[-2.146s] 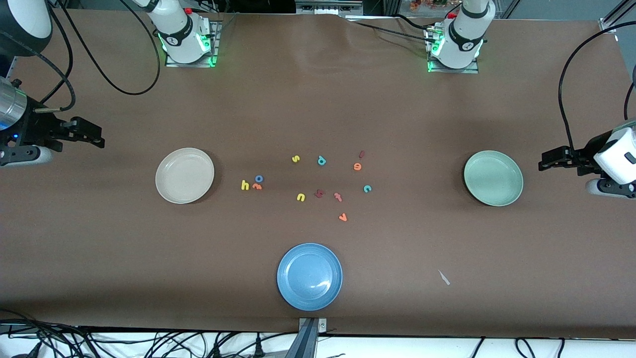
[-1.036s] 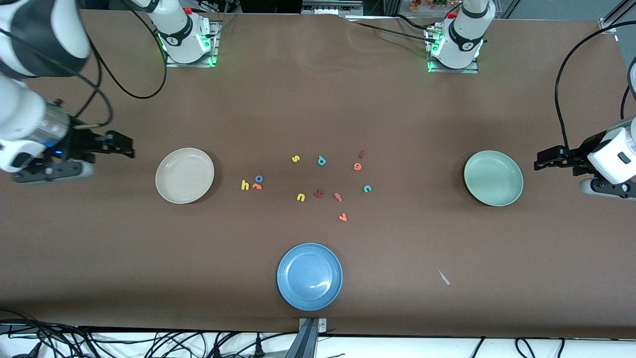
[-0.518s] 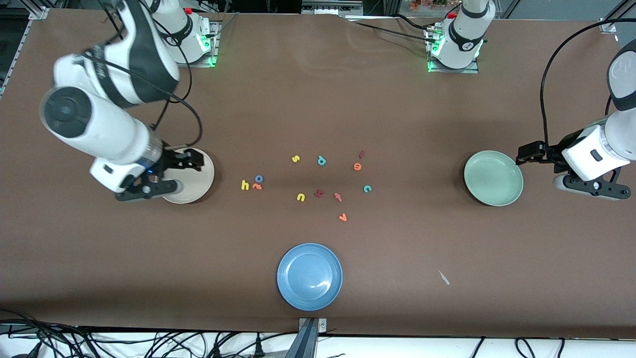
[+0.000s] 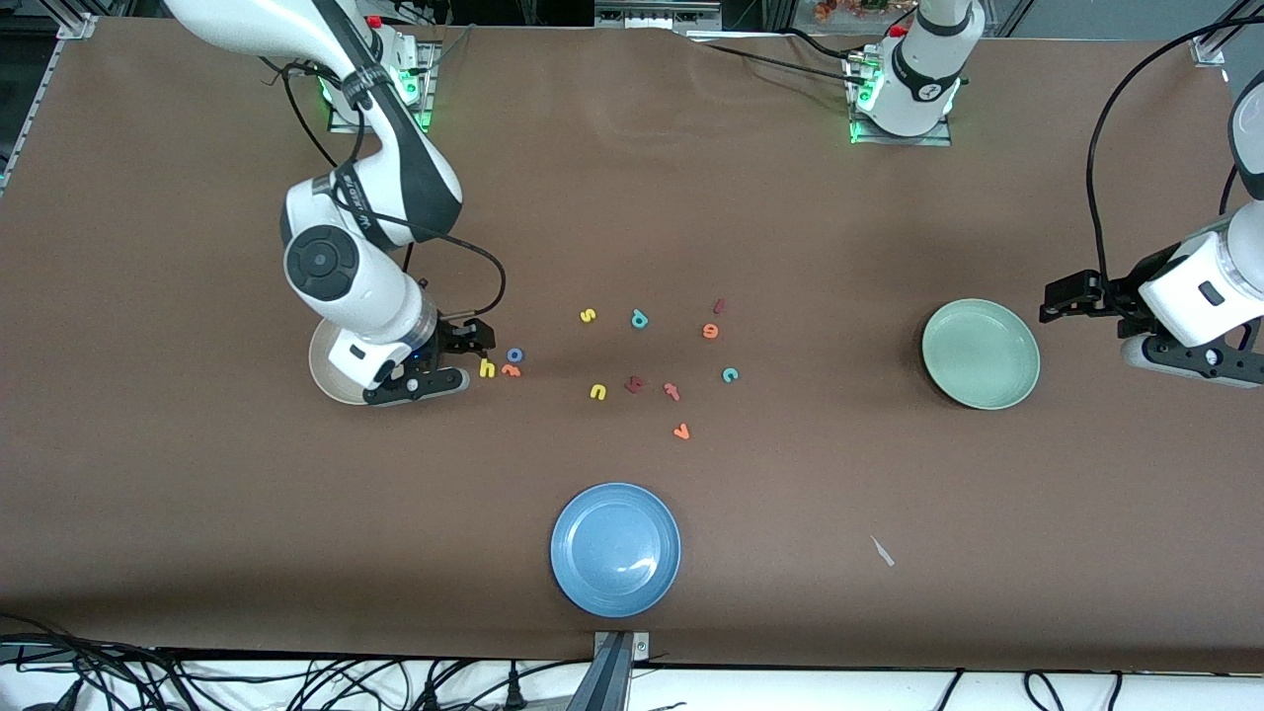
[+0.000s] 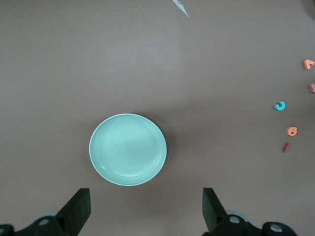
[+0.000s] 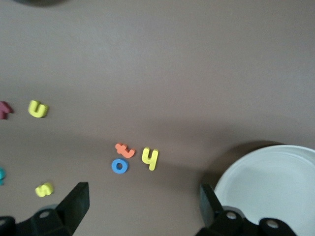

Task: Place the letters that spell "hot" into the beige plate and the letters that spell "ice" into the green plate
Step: 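Reach the right gripper to the yellow 4 while the left gripper reaches letters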

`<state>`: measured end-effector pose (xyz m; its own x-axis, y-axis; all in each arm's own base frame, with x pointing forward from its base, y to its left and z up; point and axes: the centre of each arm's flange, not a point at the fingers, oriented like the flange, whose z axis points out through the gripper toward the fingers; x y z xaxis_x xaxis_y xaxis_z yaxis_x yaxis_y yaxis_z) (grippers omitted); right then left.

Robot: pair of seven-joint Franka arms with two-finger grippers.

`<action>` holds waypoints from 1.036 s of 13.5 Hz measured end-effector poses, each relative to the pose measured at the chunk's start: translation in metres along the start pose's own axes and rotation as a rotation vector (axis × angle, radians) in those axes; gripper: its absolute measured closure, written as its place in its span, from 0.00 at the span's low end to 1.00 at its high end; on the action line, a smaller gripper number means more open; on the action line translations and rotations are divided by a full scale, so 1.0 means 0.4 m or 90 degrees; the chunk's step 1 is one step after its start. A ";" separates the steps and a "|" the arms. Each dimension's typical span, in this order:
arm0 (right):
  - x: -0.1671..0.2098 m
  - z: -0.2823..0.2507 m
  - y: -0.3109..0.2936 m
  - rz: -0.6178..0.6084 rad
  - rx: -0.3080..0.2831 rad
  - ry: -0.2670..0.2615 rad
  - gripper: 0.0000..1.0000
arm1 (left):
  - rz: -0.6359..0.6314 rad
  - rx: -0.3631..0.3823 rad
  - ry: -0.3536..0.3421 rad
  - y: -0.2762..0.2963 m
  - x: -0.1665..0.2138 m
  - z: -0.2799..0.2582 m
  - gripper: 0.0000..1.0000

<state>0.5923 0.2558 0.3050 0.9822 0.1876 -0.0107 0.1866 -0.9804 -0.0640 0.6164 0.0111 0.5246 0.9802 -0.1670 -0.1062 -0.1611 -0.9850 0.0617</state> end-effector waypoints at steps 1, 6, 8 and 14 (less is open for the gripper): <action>-0.020 0.045 0.009 0.002 0.000 0.008 0.00 | 0.000 0.000 -0.001 0.000 0.000 0.001 0.00; -0.106 0.203 0.044 0.019 -0.003 0.010 0.00 | 0.000 -0.002 -0.010 -0.002 0.005 0.017 0.00; -0.100 0.234 0.045 0.040 0.001 0.029 0.00 | 0.001 -0.003 -0.011 0.001 0.006 0.020 0.00; -0.091 0.305 0.041 0.133 0.010 0.045 0.02 | 0.025 -0.007 -0.025 0.119 0.023 0.040 0.00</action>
<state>0.5570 0.2403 0.1827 0.9987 -0.0240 0.0446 -0.0202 -0.9964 -0.0827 0.6159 -0.0381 0.5107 0.9680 -0.2070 -0.1418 -0.1977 -0.9772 0.0771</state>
